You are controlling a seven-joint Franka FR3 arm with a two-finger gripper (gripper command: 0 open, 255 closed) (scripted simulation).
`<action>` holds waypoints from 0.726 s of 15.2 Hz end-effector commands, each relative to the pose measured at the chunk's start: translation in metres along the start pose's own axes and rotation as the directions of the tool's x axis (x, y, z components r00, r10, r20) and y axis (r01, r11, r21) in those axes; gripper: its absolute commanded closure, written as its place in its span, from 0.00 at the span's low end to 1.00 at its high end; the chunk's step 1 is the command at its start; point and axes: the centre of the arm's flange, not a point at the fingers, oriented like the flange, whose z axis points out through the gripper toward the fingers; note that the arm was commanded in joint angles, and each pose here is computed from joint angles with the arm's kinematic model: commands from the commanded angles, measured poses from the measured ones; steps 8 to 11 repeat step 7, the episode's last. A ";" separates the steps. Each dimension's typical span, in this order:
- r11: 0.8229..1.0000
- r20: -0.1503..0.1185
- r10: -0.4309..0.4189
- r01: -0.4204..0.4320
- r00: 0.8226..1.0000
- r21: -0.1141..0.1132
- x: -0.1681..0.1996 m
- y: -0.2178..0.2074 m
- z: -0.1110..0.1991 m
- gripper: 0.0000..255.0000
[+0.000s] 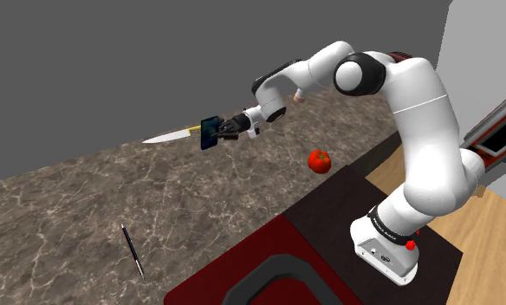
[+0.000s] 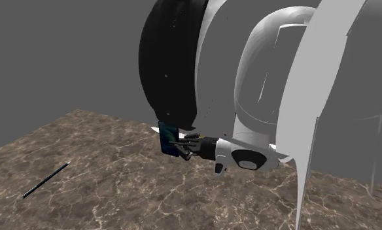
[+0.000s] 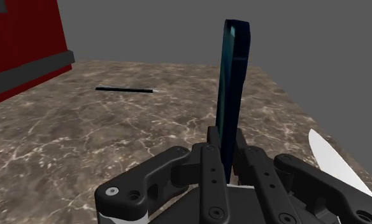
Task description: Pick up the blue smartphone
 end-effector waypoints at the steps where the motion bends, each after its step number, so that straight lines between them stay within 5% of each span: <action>1: 1.000 0.000 0.000 0.000 1.000 0.000 -0.010 0.001 -0.002 1.00; 11: 1.000 0.000 0.000 0.000 1.000 0.000 -0.032 0.001 -0.004 1.00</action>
